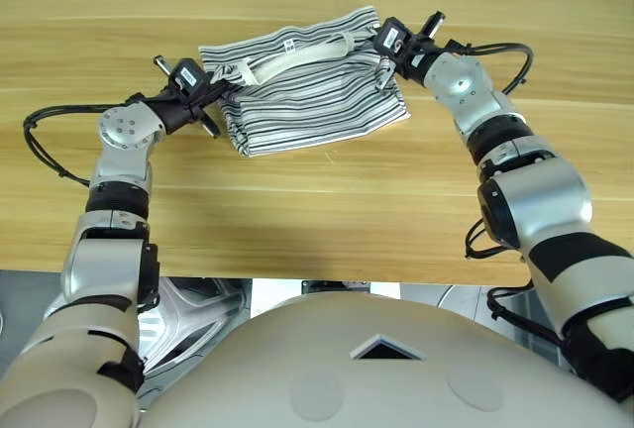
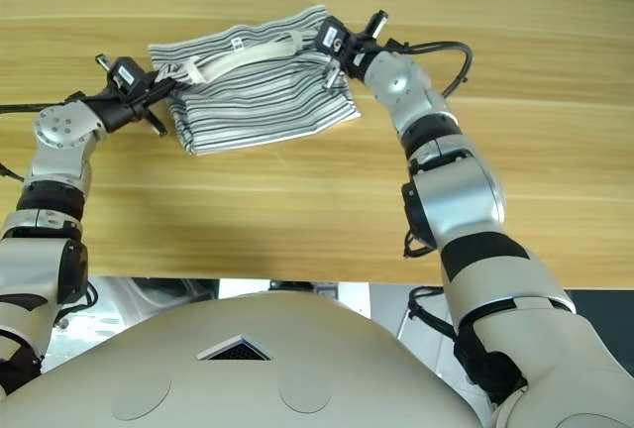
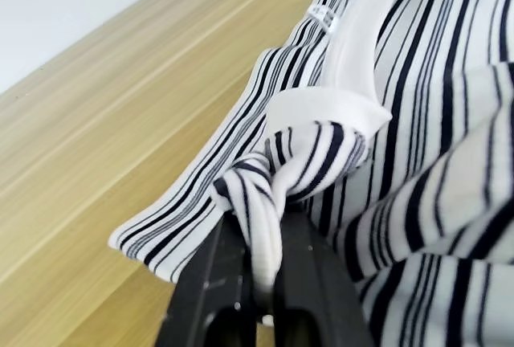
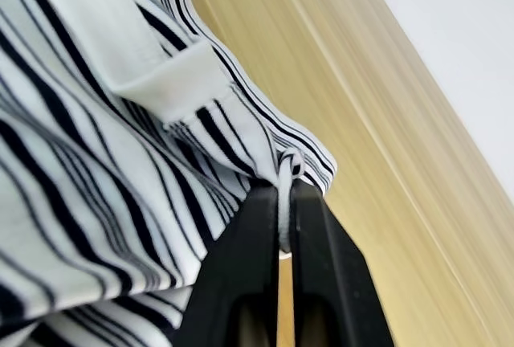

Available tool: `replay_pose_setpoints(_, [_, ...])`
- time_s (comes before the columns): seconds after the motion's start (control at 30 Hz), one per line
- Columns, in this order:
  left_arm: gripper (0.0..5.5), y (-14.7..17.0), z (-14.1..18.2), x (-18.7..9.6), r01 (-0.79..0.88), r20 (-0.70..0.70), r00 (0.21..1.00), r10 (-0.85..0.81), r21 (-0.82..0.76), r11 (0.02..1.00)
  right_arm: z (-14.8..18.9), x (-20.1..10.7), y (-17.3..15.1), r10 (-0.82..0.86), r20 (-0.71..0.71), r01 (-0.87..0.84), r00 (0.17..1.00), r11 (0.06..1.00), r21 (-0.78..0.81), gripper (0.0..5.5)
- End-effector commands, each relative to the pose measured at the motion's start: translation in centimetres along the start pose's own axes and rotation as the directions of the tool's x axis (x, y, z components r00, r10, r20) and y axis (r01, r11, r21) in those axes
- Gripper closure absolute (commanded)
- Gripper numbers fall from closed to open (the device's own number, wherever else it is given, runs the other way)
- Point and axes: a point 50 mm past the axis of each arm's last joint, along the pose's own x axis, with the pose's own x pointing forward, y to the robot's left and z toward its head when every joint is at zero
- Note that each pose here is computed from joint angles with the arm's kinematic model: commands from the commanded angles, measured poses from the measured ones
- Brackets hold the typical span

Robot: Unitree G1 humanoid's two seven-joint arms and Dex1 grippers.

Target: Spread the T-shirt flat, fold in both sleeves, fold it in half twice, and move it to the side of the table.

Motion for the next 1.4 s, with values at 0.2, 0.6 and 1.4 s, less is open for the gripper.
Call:
replay_pose_setpoints(0.2, [4.68, -0.5, -0.2, 1.3, 0.034, -0.031, 0.999, -0.035, -0.036, 0.999, -1.7, -0.4, 1.0, -0.034, -0.072, 0.042, 0.997, 0.993, 0.114, 5.50])
replay_pose_setpoints(0.6, [2.82, 0.8, 1.3, 2.0, 0.012, 0.127, 0.992, 0.025, -0.282, 0.959, -2.7, -1.2, 0.3, -0.121, -0.067, 0.135, 0.990, 0.955, 0.264, 3.42])
replay_pose_setpoints(1.4, [0.10, 10.1, 5.3, -2.8, 0.305, 0.473, 0.493, 0.730, -0.880, 0.364, 0.6, -5.5, -7.2, -0.413, 0.380, 0.228, 0.828, 0.866, 0.445, 0.12])
